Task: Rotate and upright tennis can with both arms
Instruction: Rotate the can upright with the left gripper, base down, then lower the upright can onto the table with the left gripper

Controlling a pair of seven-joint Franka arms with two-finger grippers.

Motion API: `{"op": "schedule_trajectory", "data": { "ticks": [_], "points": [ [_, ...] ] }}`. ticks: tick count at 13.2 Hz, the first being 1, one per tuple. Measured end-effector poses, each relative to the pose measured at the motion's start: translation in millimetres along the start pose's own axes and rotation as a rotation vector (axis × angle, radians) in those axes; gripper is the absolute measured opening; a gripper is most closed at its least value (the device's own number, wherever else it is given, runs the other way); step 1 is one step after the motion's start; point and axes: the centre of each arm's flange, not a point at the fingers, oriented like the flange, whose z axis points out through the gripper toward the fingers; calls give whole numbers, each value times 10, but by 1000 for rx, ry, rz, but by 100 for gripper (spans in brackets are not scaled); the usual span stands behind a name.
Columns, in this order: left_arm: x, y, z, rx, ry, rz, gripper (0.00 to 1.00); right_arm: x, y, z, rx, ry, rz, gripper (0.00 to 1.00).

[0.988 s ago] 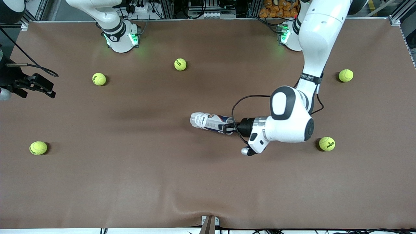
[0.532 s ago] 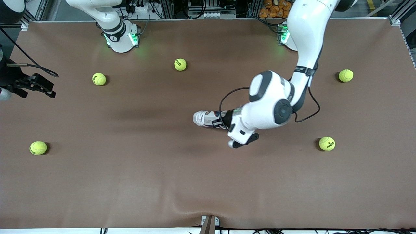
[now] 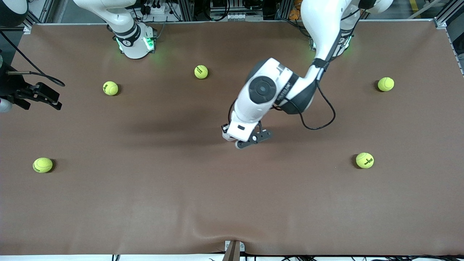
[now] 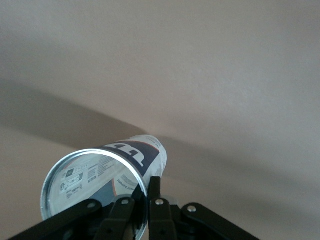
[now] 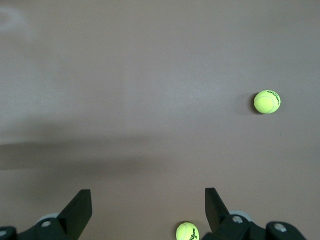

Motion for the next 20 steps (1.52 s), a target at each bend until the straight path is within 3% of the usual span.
{"op": "schedule_trajectory", "data": {
  "ticks": [7,20],
  "points": [
    [-393,126,-39,120,139,42,4,0,1,12,1,-2,0,100],
    [-901,304,214,160,163,95,4,12,-1,30,2,1,1,100]
  ]
}}
